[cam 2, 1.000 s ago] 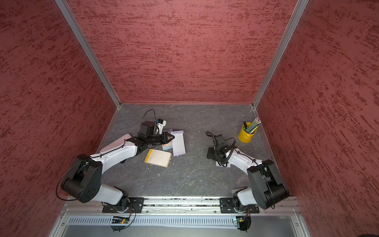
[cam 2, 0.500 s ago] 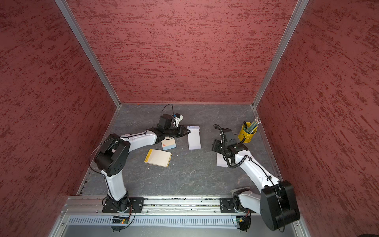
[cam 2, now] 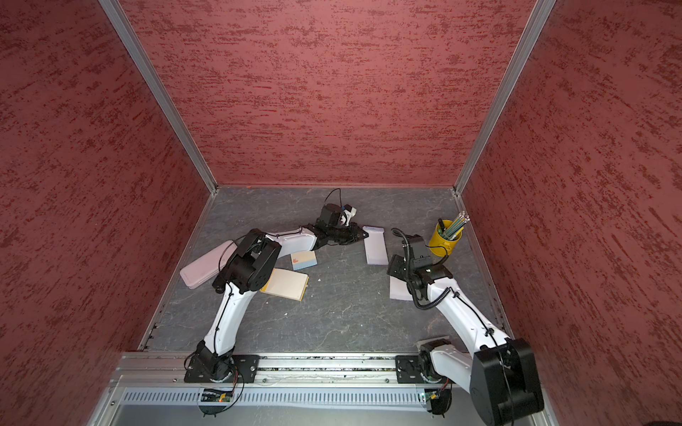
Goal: Tear off pages from different memo pads
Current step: Place the memo pad at the center of the board, then move the memo pad to the center of the board.
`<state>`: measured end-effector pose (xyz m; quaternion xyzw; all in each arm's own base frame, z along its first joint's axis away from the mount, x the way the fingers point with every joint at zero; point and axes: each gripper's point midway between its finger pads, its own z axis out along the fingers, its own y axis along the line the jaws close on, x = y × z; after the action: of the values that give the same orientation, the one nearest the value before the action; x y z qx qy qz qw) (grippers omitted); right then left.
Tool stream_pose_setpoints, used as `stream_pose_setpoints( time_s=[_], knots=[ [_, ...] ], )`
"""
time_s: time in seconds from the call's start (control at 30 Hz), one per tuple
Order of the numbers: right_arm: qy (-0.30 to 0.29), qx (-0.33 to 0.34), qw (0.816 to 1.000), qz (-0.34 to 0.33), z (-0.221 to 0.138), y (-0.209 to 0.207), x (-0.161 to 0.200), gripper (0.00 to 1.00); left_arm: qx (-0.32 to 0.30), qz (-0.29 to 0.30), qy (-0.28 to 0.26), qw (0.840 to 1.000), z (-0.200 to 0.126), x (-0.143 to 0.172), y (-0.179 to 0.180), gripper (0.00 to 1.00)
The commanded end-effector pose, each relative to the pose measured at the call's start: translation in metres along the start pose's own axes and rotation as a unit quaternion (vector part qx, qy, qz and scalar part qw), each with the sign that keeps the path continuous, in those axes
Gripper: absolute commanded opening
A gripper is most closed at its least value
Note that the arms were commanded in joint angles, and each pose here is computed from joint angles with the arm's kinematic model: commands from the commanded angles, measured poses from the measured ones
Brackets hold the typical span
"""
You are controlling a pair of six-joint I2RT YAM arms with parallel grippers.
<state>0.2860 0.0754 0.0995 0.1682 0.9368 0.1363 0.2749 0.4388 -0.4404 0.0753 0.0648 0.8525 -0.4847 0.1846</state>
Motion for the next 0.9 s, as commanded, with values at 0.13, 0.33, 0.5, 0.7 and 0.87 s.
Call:
stream_pose_setpoints(
  time_s=[0.13,0.33,0.5,0.7,0.87],
  knots=[
    [0.000,-0.023,1.000,0.008,0.005,0.011,-0.006,0.63,-0.089,0.061,-0.010,0.994,-0.019,-0.010,0.015,0.52],
    [0.010,-0.047,0.999,0.005,0.011,0.028,-0.005,0.61,-0.131,0.097,-0.061,0.985,-0.097,-0.017,0.002,0.58],
    [0.017,-0.101,0.995,-0.010,0.026,0.078,0.007,0.54,-0.178,0.097,-0.098,0.974,-0.173,0.010,0.011,0.59],
    [0.079,-0.172,0.981,-0.042,0.057,0.168,0.059,0.55,-0.249,0.010,-0.119,0.961,-0.261,0.049,0.050,0.59],
    [0.113,-0.201,0.970,-0.077,0.081,0.228,0.087,0.65,-0.292,-0.026,-0.196,0.936,-0.338,0.052,0.072,0.61]
  ],
)
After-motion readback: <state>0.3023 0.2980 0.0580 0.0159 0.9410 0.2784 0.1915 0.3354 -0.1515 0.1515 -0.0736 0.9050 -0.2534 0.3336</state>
